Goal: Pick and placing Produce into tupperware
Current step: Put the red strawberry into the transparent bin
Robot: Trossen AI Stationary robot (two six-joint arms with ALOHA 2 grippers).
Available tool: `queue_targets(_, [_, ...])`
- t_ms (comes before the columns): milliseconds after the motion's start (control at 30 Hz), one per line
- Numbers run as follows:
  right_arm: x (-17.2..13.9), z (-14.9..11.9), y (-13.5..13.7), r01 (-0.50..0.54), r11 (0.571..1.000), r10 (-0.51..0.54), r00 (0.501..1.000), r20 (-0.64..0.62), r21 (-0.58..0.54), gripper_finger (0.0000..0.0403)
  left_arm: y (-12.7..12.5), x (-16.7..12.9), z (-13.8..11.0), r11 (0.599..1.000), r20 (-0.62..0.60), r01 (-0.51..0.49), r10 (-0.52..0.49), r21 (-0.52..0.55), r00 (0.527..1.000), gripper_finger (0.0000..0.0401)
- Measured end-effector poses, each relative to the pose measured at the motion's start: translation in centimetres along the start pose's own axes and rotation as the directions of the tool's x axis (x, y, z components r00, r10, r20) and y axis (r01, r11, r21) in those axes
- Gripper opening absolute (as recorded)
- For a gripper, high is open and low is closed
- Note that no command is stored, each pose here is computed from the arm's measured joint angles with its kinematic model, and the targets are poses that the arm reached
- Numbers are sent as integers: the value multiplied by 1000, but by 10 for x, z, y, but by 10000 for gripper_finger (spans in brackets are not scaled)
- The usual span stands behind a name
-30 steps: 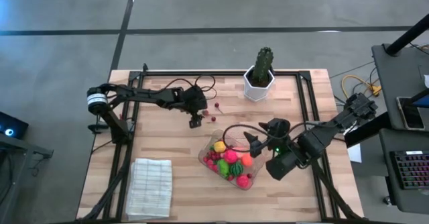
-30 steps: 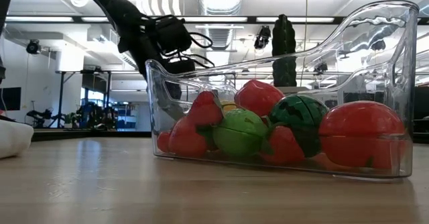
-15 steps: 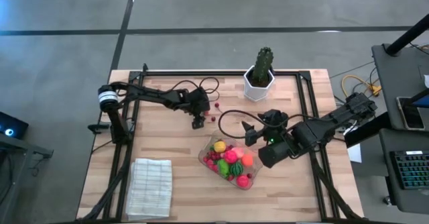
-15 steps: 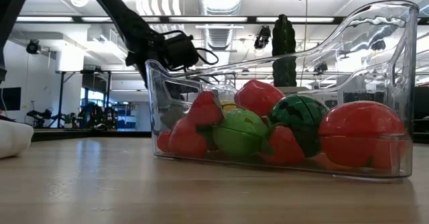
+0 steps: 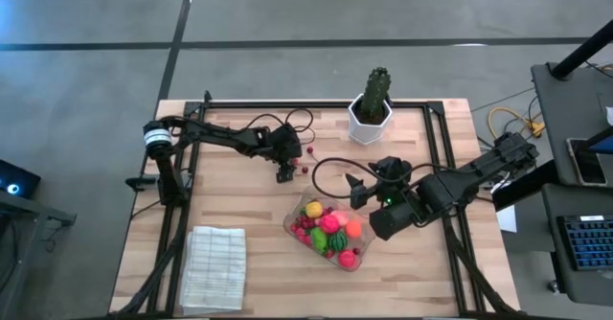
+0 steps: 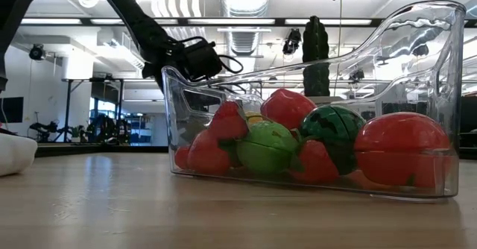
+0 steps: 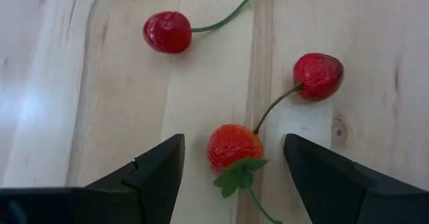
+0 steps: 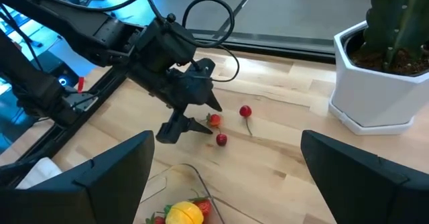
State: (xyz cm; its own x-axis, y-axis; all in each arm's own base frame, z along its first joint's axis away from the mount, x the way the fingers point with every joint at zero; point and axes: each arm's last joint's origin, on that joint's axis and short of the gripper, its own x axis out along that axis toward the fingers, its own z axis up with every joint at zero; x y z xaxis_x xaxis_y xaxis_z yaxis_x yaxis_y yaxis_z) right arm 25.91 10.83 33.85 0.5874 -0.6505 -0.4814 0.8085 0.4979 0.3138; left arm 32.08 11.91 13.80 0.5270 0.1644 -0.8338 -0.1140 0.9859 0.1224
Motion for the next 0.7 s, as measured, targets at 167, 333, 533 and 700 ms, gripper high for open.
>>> queue_targets(167, [0, 0, 0, 1, 1000, -1, 1000, 0, -1, 368, 0, 0, 0, 1000, 4, 2, -2, 3, 1000, 214])
queue_targets(333, [0, -1, 0, 1, 1000, -1, 1000, 0, -2, 368, 0, 0, 1, 1000, 6, 6, -6, 4, 1000, 153])
queue_targets(533, [0, -1, 0, 1, 1000, -1, 1000, 0, -2, 368, 0, 0, 1, 1000, 6, 4, -4, 2, 1000, 102])
queue_targets(700, [0, -1, 0, 1, 1000, -1, 1000, -1, 7, 368, -1, -5, 1, 1000, -4, -16, 16, 3, 1000, 95])
